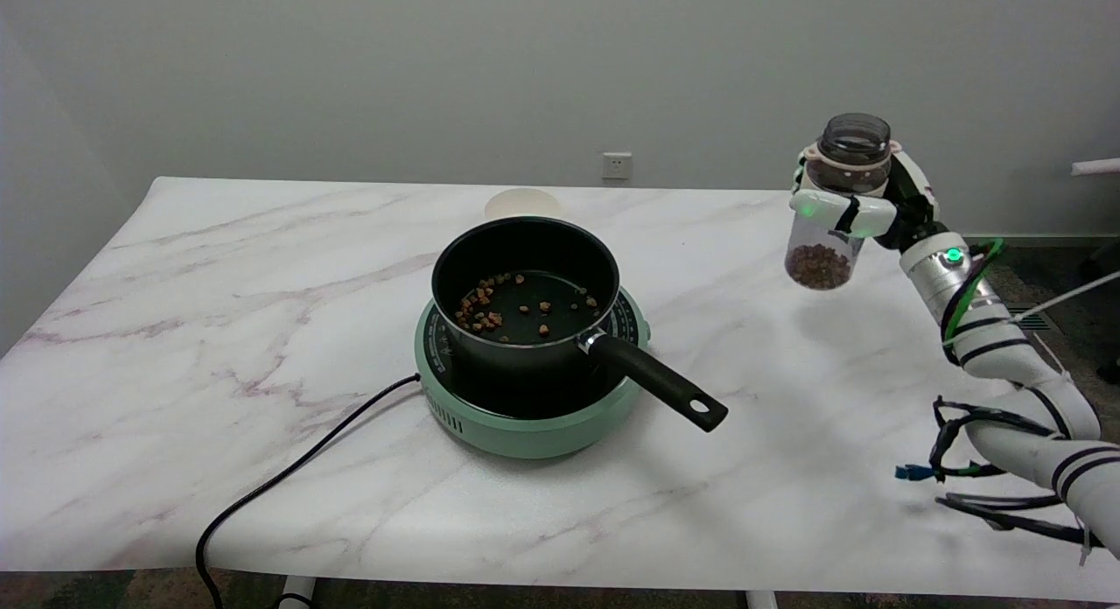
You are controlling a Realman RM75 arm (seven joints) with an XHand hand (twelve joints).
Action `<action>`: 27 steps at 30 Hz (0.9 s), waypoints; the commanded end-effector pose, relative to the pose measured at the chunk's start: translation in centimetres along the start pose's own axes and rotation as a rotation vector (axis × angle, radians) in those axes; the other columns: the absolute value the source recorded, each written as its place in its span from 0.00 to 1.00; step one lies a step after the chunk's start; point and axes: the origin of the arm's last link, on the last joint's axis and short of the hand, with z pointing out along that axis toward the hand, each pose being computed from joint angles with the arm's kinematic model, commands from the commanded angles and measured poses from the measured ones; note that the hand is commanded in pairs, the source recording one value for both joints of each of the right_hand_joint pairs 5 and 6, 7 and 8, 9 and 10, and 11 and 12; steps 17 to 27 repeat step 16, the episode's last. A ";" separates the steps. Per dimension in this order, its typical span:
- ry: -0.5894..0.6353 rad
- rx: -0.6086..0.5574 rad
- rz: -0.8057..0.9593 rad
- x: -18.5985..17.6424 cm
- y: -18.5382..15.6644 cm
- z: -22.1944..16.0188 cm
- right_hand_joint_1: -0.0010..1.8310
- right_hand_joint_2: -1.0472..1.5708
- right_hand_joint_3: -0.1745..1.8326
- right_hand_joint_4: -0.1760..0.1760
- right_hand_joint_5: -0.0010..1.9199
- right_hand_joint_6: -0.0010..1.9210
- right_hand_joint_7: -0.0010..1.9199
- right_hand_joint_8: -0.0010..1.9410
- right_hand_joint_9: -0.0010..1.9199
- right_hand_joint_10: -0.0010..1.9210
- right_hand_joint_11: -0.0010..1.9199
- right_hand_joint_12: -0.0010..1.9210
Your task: Pick up the bottle.
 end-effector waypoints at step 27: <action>-0.348 0.186 -0.232 -9.5 -11.3 11.3 0.78 0.93 0.41 0.50 1.00 1.00 1.00 0.99 0.81 0.81 0.68 0.68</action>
